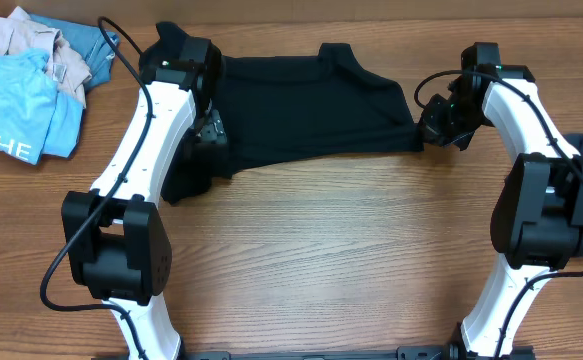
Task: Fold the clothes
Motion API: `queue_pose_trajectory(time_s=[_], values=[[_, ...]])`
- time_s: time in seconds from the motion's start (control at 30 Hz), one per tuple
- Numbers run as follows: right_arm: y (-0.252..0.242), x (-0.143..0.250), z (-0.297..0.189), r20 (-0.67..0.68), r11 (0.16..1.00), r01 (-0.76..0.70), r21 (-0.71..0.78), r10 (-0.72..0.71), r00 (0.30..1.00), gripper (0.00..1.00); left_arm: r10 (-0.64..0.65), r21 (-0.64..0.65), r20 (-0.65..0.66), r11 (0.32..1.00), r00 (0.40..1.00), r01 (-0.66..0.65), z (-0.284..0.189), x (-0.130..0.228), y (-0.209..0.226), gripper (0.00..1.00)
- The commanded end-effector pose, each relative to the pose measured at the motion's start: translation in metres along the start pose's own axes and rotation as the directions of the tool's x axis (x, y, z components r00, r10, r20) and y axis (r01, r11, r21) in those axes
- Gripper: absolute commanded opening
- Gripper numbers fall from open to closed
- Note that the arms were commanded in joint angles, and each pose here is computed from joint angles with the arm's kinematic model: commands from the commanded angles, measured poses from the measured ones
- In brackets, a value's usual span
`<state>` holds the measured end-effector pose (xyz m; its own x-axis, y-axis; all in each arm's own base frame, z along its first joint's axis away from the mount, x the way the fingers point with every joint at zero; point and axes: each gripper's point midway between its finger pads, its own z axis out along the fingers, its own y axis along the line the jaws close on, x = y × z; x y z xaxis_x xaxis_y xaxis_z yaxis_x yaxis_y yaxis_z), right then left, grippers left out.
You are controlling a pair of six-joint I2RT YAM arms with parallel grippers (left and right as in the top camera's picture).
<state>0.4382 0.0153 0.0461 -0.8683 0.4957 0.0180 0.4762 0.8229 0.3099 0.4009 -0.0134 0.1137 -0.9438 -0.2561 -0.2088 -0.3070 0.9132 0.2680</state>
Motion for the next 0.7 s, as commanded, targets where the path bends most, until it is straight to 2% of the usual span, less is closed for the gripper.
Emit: queue_pose_trajectory(time_s=[0.0,0.03,0.13,0.2,0.27,0.33,0.37,0.43,0.47,0.53,0.57,0.63,0.67], values=[[0.002,-0.015,-0.02,0.074,1.0,0.006,0.004,-0.006,0.997,0.05,0.083,0.196,-0.033,0.978,0.996,-0.075,-0.03,0.017,-0.031,1.0],[0.002,-0.015,-0.02,0.076,1.0,0.006,0.008,-0.006,0.997,0.06,0.108,0.195,-0.014,0.975,0.994,-0.103,-0.036,0.018,-0.035,1.0],[0.001,-0.015,-0.02,0.074,1.0,0.005,0.009,-0.006,0.997,0.06,0.15,0.07,0.152,0.984,0.977,-0.162,-0.074,0.016,-0.033,1.0],[0.002,-0.015,-0.02,0.076,1.0,0.005,0.008,-0.006,0.997,0.06,0.221,0.119,0.198,0.962,0.955,-0.247,-0.1,0.035,-0.057,1.0],[0.002,-0.017,-0.02,0.081,1.0,0.007,0.005,-0.008,0.997,0.06,0.285,0.327,0.14,0.89,0.948,-0.316,-0.114,0.07,-0.103,1.0],[0.002,-0.017,-0.02,0.081,1.0,0.007,0.005,-0.008,0.997,0.06,0.36,0.634,0.052,0.709,0.932,-0.309,-0.139,0.111,-0.156,1.0],[0.002,-0.017,-0.02,0.081,1.0,0.007,0.005,-0.007,0.997,0.06,0.353,0.69,0.022,0.671,0.935,-0.27,-0.145,0.117,-0.165,1.0],[0.002,-0.016,-0.02,0.077,1.0,0.006,0.007,-0.006,0.997,0.06,0.182,0.673,-0.137,0.738,0.974,-0.043,-0.141,0.114,-0.163,0.96],[0.002,-0.015,-0.02,0.075,1.0,0.005,0.008,-0.006,0.997,0.06,0.01,0.593,-0.218,0.795,0.976,0.125,-0.13,0.107,-0.156,0.96],[0.002,-0.015,-0.02,0.077,1.0,0.006,0.008,-0.006,0.997,0.06,-0.273,0.457,-0.267,0.809,0.924,0.371,-0.108,0.093,-0.145,0.98],[0.002,-0.015,-0.02,0.076,1.0,0.006,0.008,-0.006,0.997,0.07,-0.372,0.392,-0.267,0.801,0.889,0.453,-0.097,0.091,-0.137,1.0],[0.001,-0.015,-0.02,0.073,1.0,0.005,0.009,-0.006,0.997,0.07,-0.445,0.294,-0.216,0.819,0.869,0.492,-0.078,0.089,-0.114,1.0],[0.002,-0.015,-0.02,0.075,1.0,0.006,0.009,-0.006,0.997,0.07,-0.505,0.221,-0.236,0.804,0.83,0.552,-0.071,0.094,-0.099,1.0]])
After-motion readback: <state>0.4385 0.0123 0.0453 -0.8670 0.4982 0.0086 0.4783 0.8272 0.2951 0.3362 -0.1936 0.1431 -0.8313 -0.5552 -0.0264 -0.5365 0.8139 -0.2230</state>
